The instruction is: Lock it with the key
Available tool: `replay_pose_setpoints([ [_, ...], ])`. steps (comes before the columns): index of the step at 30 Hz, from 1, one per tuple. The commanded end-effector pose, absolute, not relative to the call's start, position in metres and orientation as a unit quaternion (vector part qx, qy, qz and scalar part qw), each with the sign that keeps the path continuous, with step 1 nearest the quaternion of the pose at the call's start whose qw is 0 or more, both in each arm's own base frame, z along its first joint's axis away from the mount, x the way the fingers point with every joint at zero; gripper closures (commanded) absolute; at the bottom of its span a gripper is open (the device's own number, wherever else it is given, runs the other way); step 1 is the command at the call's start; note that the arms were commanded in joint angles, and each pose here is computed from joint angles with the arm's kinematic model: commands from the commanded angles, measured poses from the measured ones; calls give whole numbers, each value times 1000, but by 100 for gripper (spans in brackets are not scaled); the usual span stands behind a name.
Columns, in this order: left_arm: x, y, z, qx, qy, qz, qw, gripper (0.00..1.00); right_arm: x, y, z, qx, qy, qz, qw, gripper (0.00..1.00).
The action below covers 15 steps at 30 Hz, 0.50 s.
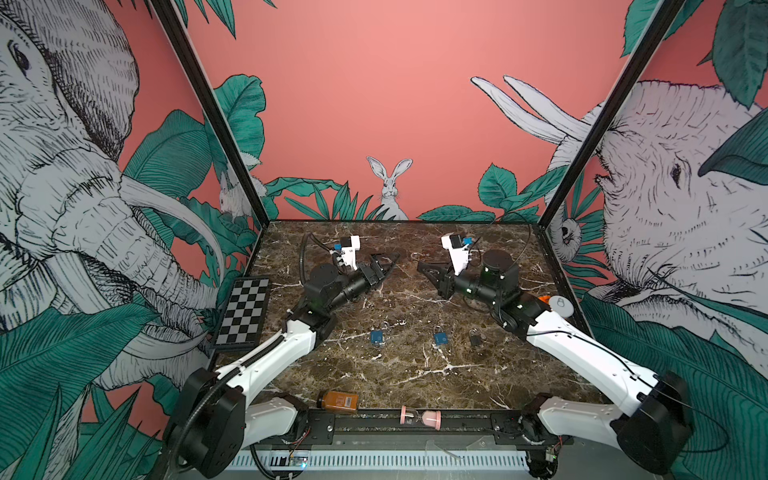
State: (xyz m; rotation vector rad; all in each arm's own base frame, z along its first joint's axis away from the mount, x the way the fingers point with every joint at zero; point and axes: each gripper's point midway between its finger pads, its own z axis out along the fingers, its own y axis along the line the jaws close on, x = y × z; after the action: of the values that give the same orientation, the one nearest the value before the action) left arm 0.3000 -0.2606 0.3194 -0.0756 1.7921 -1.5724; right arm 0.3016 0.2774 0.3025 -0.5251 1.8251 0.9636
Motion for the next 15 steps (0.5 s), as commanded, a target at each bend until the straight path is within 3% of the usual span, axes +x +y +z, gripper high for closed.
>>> replay_pose_setpoints([
  [1, 290, -240, 320, 77, 753, -472, 452, 3, 307, 253, 298, -122, 790, 409, 440, 100],
  [6, 293, -231, 315, 139, 762, -397, 492, 3, 294, 233, 278, -79, 818, 417, 387, 100],
  [15, 293, -248, 297, 185, 758, -411, 472, 5, 257, 241, 271, -61, 818, 492, 290, 100],
])
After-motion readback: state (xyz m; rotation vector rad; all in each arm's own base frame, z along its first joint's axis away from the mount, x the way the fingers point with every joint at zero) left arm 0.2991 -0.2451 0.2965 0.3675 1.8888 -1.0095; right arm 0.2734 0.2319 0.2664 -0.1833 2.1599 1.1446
